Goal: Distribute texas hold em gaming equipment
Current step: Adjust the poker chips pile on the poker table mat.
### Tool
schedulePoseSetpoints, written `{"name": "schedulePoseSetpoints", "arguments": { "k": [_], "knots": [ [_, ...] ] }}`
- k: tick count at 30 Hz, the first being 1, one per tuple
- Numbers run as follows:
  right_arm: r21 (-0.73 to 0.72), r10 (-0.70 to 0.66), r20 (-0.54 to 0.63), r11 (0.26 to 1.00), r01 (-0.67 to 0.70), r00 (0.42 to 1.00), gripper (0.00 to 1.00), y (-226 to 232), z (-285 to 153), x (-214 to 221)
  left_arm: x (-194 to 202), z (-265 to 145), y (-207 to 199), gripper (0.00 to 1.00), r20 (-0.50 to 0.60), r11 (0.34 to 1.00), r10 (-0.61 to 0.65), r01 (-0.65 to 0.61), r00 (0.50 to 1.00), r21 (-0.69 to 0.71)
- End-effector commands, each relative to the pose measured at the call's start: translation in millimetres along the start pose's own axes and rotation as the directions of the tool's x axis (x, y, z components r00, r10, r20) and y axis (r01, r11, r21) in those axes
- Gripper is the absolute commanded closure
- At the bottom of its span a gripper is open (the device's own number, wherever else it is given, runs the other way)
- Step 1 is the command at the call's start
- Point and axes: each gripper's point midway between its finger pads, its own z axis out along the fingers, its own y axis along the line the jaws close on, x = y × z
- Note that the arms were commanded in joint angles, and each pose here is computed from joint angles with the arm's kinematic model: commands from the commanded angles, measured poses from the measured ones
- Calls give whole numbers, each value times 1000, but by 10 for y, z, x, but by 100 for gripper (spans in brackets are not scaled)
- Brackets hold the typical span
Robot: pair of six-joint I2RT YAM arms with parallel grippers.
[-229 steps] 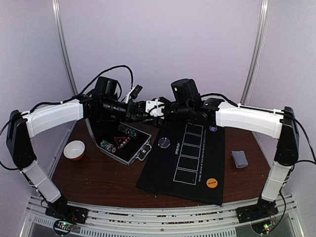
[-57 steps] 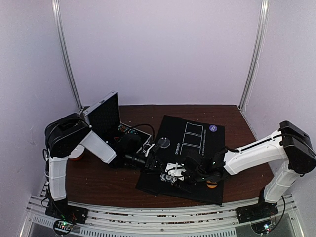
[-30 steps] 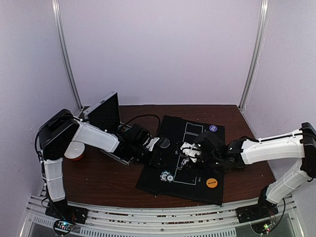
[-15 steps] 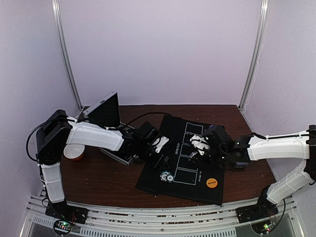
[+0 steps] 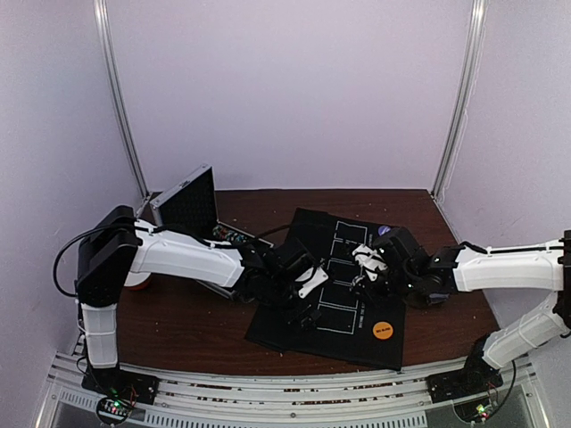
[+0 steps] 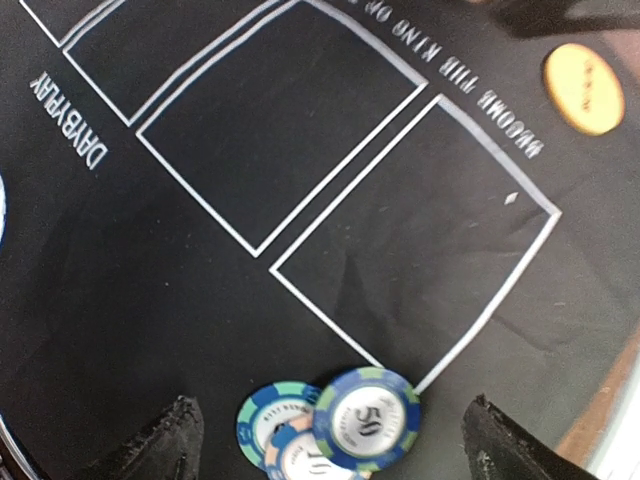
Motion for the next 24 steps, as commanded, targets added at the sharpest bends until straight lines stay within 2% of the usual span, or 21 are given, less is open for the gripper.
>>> {"name": "schedulePoseSetpoints", "arguments": {
  "k": [1, 7, 15, 24],
  "knots": [
    [5, 10, 23, 1000, -10, 1000, 100, -26, -46, -22, 71, 99, 146, 11, -59, 996, 22, -27, 998, -84],
    [6, 9, 25, 1000, -9, 1000, 100, -33, -57, -14, 187, 235, 159, 26, -109, 996, 14, -23, 994, -84],
    [3, 5, 29, 1000, -5, 1000, 100, -30, -62, -28, 254, 127, 114, 41, -113, 999, 5, -9, 994, -33],
    [-5, -2, 31, 1000, 2, 1000, 100, -14, -64, -61, 388, 12, 192, 51, -131, 1000, -7, 5, 991, -19]
  ]
}}
